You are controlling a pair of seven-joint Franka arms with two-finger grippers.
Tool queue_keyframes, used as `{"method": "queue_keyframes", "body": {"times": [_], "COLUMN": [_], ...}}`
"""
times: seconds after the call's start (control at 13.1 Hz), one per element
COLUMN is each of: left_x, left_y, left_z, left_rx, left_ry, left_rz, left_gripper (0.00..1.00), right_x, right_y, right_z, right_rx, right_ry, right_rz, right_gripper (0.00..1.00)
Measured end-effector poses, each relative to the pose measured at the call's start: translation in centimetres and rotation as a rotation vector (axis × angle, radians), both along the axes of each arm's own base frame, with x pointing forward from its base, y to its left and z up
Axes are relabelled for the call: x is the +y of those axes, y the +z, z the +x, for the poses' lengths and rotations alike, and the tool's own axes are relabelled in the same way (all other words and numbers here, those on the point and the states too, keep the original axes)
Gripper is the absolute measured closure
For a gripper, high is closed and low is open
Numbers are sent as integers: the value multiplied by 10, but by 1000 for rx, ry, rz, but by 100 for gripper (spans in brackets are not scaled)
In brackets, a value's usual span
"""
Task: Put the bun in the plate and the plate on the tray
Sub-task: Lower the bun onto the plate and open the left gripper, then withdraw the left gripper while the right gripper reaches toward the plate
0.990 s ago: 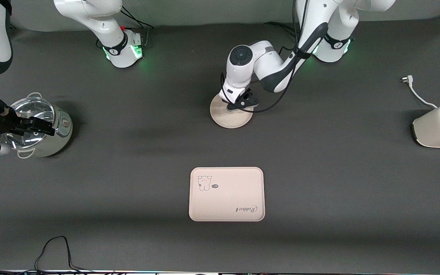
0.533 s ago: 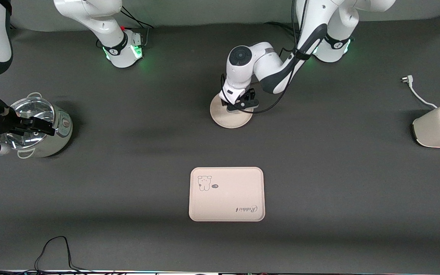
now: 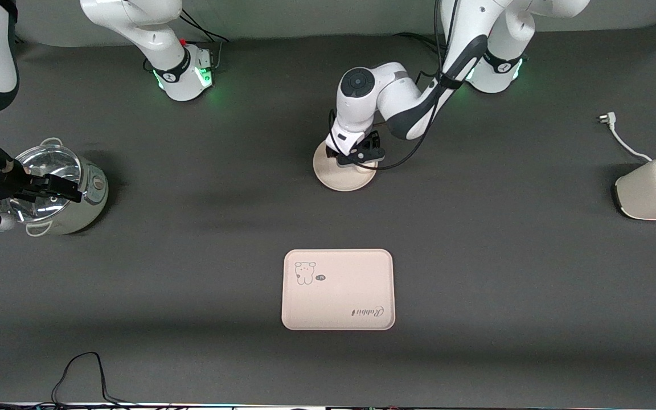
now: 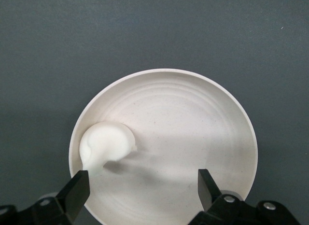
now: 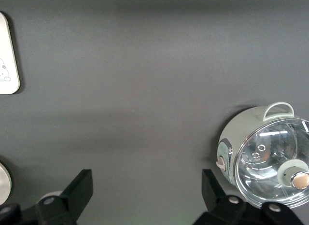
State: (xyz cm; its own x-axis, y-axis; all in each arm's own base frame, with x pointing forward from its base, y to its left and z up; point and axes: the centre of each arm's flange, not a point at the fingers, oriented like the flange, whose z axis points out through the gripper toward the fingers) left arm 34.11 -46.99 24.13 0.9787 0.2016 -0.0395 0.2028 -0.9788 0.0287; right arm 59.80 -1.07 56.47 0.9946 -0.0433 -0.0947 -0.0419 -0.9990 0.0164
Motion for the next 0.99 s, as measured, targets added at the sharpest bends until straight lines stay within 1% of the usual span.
{"method": "queue_keyframes", "body": {"times": [0.15,0.23,0.3,0.46,0.61,0.76,0.84,0.99], "left_x": [0,4,14,43,84,138,168,232], "left_y": [7,15,28,62,105,150,174,214], "left_z": [12,27,51,106,160,204,222,248], "left_rx": [-12,-14,-10,9,23,43,52,63], "left_ry": [-19,-32,-45,-86,-91,-100,-134,-184], "left_rz": [4,20,51,114,147,176,179,138], "left_gripper": [0,0,0,0,0,0,0,0], "right_x": [0,0,1,15,49,102,135,214], "right_y": [0,0,0,0,-1,-9,-14,-22], "right_z": [0,0,-2,-12,-28,-51,-65,-97], "right_rx": [0,1,2,10,4,-13,-17,-21], "right_ry": [0,0,1,20,40,30,4,-53], "right_rz": [0,0,3,22,32,34,35,38], "right_gripper": [0,0,0,0,0,0,0,0]}}
